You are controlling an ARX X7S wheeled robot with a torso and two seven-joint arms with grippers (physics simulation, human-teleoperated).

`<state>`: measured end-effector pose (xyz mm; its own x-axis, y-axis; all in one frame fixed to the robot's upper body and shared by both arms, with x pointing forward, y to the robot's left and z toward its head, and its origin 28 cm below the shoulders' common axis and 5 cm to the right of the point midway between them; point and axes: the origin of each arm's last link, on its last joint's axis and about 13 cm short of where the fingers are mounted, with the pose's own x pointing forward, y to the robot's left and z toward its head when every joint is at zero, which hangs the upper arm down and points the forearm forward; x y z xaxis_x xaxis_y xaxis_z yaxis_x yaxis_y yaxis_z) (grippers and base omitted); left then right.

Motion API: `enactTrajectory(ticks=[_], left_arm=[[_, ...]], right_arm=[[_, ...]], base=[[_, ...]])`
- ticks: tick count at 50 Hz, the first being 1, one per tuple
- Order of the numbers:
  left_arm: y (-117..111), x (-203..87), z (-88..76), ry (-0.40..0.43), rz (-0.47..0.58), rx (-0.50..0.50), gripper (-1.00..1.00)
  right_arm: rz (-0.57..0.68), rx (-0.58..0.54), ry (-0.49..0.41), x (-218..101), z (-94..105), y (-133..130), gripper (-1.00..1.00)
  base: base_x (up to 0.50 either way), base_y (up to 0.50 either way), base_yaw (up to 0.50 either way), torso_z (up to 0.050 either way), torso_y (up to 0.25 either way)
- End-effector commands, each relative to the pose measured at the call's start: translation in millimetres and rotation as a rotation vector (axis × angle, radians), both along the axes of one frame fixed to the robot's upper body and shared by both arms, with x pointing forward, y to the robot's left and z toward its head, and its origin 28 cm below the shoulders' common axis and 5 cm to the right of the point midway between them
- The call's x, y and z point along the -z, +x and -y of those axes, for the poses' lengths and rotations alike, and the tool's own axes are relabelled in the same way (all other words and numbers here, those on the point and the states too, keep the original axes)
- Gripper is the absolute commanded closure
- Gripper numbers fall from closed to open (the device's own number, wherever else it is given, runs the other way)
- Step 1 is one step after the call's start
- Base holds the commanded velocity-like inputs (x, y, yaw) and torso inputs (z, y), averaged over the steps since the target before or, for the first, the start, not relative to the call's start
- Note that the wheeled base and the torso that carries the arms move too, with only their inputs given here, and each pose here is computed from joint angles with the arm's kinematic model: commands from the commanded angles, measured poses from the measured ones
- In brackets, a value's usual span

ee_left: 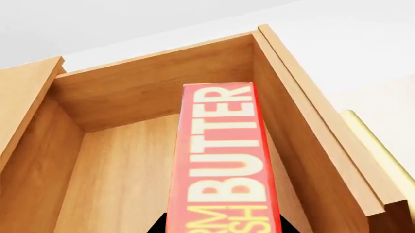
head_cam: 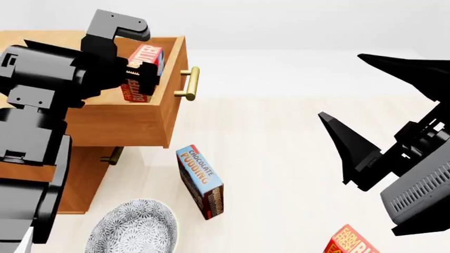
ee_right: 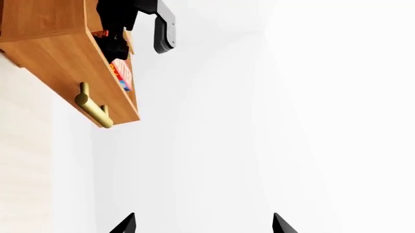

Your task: Put the butter at the front in the top drawer of the cabinet and close it.

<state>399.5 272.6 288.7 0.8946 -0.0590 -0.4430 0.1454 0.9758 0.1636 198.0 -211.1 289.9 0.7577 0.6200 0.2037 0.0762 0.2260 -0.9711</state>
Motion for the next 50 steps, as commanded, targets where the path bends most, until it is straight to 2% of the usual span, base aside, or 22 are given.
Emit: enactTrajectory(ticks=[1, 10, 11, 29, 43, 50], left_arm=[[-0.8, -8.2, 1.5, 0.002, 0.039, -0.001, 1.0], [-0.6, -7.6, 1.7, 0.002, 0.035, 0.003, 1.0], [-0.5, -7.9, 1.5, 0.002, 0.035, 0.001, -1.0], [-0.8, -14.6, 2.0, 0.0, 0.053, 0.011, -1.0], [-5.8, -56.8, 2.6, -0.001, 0.153, 0.03, -1.0], [-12.5, -75.5, 7.3, -0.026, 0.251, 0.072, -1.0]], right_arm=[[-0.001, 0.001, 0.0, 0.9, 0.1, 0.6, -1.0], [-0.002, 0.002, 0.001, 0.7, 1.5, -1.3, -1.0], [-0.002, 0.002, 0.001, 0.8, 1.3, -0.7, -1.0], [-0.003, 0.001, 0.001, 1.8, -0.3, 1.2, -1.0], [-0.001, -0.003, 0.0, 1.3, -2.4, 2.7, -1.0], [0.006, 0.002, 0.01, 0.1, -1.2, 0.6, -1.0]], base=[[0.0, 0.0, 0.0, 0.0, 0.0], [0.0, 0.0, 0.0, 0.001, 0.001], [0.0, 0.0, 0.0, 0.0, 0.0], [0.0, 0.0, 0.0, 0.0, 0.0], [0.0, 0.0, 0.0, 0.0, 0.0], [0.0, 0.0, 0.0, 0.0, 0.0]])
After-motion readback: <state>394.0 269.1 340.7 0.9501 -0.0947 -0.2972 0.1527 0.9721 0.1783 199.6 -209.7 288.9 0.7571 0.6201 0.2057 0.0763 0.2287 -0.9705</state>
